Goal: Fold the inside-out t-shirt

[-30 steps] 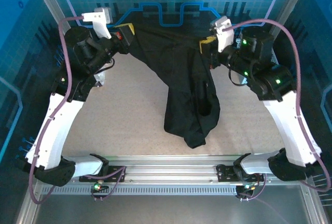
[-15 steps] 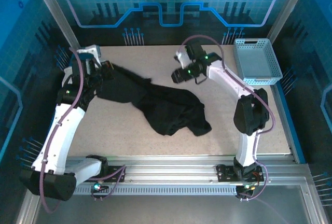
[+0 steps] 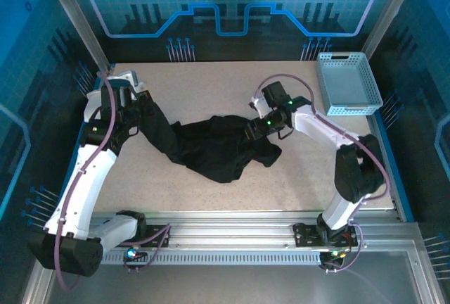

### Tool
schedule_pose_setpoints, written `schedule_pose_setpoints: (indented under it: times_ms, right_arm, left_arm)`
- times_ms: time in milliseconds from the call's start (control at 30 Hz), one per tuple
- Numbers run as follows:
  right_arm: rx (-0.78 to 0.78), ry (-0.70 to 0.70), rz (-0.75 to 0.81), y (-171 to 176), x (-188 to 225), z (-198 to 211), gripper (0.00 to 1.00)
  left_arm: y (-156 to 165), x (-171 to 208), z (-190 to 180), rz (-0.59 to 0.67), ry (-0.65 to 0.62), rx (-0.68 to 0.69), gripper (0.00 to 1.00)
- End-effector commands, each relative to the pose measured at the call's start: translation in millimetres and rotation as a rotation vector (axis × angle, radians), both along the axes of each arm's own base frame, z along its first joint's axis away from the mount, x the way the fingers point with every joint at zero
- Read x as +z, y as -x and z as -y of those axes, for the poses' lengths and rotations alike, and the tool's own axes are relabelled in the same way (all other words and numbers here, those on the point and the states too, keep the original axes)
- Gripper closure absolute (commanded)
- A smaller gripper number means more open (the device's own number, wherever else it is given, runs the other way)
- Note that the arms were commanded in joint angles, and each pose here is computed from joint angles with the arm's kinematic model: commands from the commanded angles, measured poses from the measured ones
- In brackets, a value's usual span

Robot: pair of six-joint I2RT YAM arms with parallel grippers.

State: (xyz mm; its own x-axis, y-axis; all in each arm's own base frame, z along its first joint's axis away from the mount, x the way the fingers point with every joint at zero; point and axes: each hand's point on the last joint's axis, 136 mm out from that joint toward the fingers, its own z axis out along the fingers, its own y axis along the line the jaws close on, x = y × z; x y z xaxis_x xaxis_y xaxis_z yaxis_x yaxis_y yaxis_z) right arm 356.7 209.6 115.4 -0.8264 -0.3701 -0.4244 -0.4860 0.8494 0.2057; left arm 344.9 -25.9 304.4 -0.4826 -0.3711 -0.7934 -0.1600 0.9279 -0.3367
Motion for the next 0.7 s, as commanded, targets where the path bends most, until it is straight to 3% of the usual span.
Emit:
schedule_pose_setpoints:
  times_ms: [0, 67, 200, 267, 333, 500, 667]
  right_arm:
    - [0.032, -0.054, 0.027, -20, 4, -22, 0.38]
    - [0.019, -0.043, 0.017, -29, -7, -24, 0.44]
    - [-0.007, -0.089, 0.033, -53, -9, -26, 0.79]
    - [-0.012, -0.137, 0.030, -62, -2, -26, 0.86]
    - [-0.013, -0.157, 0.013, -65, 2, -25, 0.83]
    - [-0.016, -0.141, -0.014, -54, -7, -19, 0.64]
    - [-0.007, -0.130, -0.052, -43, -21, -22, 0.54]
  left_arm:
    - [-1, 12, 1, 0.044, 0.024, -0.002, 1.00]
    - [-1, 13, 1, 0.045, 0.024, -0.003, 1.00]
    - [-2, 13, -1, 0.046, 0.016, 0.001, 1.00]
    - [-3, 15, -2, 0.051, 0.019, 0.004, 1.00]
    - [-3, 18, -1, 0.060, 0.024, 0.004, 1.00]
    - [-1, 22, -2, 0.073, 0.029, 0.005, 1.00]
    - [-1, 21, 0, 0.071, 0.035, 0.000, 1.00]
